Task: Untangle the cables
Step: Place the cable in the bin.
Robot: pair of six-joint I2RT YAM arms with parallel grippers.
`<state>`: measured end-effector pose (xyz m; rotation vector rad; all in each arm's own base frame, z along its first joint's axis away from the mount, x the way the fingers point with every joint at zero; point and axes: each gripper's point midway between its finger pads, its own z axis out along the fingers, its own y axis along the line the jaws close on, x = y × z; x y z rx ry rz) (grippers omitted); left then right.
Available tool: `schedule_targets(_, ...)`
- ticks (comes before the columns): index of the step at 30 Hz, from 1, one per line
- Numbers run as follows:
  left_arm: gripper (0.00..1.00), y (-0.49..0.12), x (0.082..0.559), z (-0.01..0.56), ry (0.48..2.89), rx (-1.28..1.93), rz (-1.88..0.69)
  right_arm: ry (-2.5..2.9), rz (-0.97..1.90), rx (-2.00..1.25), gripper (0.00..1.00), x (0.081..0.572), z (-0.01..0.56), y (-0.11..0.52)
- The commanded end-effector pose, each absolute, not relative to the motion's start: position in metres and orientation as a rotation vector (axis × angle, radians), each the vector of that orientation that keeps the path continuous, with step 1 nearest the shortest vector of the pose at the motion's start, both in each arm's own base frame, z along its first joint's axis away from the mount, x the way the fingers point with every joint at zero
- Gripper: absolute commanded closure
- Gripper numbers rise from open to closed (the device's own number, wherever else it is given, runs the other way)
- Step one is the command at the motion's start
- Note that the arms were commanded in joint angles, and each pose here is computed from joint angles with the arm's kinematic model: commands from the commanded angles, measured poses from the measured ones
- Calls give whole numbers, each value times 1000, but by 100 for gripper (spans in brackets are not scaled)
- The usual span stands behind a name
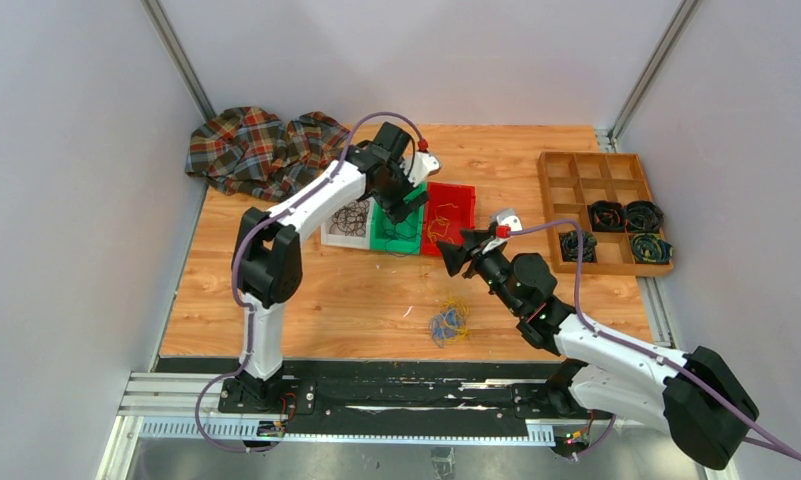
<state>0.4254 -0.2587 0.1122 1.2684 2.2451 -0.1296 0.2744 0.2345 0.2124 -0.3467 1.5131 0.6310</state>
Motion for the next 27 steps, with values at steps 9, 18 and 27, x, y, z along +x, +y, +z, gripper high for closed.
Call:
schedule_targets(9,11,-276,293,162,1948,1729,-604,1542,590,-330,41,271,211,220)
schedule_targets(18,17,-294,308,106,2022,1665,-448,1573,551,-306,43,260,200,201)
schedule_targets(27,29,-308,343,99,2013,1560,-366,1589,545,-291,54,253,194,192)
